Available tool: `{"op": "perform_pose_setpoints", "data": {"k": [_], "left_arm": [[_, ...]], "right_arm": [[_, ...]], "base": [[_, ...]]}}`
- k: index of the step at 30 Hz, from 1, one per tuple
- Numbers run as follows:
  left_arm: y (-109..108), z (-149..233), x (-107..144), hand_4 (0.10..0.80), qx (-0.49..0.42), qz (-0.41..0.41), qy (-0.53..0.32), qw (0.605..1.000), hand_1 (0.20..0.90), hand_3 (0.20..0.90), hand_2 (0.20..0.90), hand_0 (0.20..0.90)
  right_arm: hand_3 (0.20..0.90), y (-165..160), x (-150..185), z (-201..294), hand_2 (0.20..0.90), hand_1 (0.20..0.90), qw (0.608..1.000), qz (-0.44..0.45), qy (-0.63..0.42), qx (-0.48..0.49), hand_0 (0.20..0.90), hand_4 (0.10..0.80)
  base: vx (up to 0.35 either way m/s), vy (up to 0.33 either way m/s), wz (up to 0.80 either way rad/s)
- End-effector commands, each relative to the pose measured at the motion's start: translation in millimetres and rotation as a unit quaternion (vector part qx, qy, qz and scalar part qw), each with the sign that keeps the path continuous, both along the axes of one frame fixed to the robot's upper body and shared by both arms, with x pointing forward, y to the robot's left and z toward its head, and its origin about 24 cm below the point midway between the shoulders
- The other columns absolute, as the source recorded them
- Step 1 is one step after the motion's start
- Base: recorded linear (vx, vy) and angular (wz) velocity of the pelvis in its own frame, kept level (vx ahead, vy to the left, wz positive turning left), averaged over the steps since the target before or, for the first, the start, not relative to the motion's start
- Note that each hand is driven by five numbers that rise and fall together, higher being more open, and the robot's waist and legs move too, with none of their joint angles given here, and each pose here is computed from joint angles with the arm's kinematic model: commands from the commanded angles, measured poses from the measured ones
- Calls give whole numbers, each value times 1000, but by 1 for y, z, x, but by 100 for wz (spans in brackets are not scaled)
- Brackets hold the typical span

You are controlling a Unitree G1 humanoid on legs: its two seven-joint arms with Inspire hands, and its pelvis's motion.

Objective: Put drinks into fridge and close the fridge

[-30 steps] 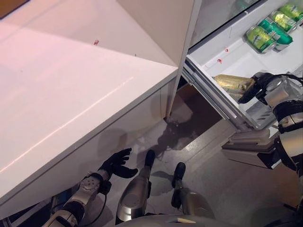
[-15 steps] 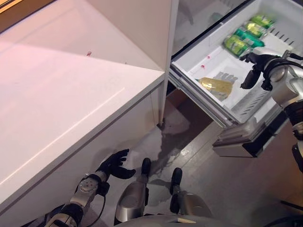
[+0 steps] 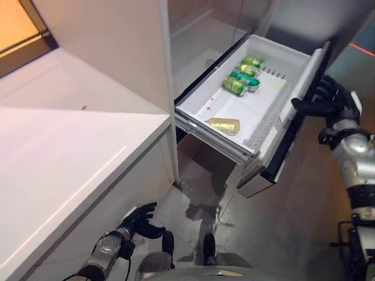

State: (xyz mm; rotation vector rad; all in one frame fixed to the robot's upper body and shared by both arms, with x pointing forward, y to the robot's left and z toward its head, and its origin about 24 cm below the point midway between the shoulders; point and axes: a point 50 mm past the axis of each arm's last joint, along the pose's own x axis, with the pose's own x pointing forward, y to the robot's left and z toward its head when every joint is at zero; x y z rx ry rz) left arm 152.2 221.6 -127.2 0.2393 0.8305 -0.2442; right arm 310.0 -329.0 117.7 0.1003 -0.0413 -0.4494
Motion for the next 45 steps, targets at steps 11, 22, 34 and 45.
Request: {"op": "perform_pose_setpoints", "data": {"k": [11, 22, 34, 45], "left_arm": [[-21, 9, 26, 800, 1, -23, -52, 998, 900, 900, 900, 900], [-18, 17, 36, 800, 11, -3, -89, 996, 900, 900, 900, 900], [-26, 24, 41, 800, -14, -3, -112, 994, 900, 900, 900, 900], [-18, 10, 13, 800, -10, -7, -73, 997, 900, 900, 900, 900]], "right_arm": [[900, 31, 15, 33, 900, 900, 972, 8, -200, 126, 900, 800], [900, 52, 30, 72, 900, 900, 952, 119, -260, 110, 900, 800], [900, 104, 41, 113, 900, 900, 904, 286, -306, 90, 900, 800], [900, 123, 45, 127, 900, 900, 899, 321, -294, 49, 900, 800]], "base": [[-112, -14, 0], [-87, 28, 9], [24, 28, 8], [121, 37, 9]]}}
